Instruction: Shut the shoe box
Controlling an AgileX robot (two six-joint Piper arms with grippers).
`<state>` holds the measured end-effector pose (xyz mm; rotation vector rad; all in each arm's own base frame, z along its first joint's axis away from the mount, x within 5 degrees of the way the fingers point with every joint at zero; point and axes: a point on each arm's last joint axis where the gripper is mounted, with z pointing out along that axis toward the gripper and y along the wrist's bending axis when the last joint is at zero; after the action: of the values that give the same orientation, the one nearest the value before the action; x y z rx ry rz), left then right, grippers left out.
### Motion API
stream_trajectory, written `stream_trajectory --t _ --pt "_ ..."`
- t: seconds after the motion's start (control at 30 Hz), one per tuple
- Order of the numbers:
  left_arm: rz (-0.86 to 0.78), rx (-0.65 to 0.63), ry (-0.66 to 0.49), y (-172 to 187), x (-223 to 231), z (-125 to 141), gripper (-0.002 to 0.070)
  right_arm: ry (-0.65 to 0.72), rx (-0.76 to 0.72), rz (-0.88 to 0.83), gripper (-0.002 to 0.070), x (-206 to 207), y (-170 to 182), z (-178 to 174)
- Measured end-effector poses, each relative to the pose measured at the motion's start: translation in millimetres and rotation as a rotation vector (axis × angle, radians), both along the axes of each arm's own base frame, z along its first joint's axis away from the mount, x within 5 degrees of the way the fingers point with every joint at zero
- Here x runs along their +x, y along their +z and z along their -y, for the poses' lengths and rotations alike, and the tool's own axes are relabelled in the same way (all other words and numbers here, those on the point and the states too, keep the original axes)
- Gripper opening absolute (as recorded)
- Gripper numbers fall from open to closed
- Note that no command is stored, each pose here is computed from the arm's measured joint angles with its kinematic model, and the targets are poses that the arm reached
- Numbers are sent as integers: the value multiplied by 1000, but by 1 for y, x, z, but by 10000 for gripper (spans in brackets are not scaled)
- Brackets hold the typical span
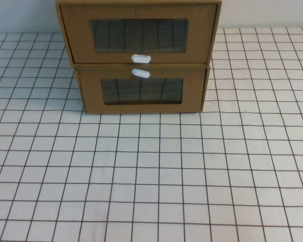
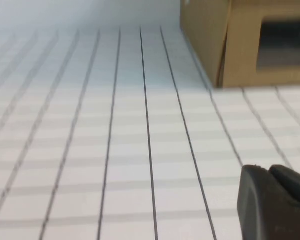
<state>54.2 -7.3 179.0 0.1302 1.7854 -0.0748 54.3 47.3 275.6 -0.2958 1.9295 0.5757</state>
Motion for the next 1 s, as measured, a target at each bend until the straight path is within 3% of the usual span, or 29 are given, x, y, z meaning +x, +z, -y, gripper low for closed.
stream_trajectory --t 1.0 --pt "-62 -1 0 -6 -2 0 -5 2 -14 4 -13 0 0 0"
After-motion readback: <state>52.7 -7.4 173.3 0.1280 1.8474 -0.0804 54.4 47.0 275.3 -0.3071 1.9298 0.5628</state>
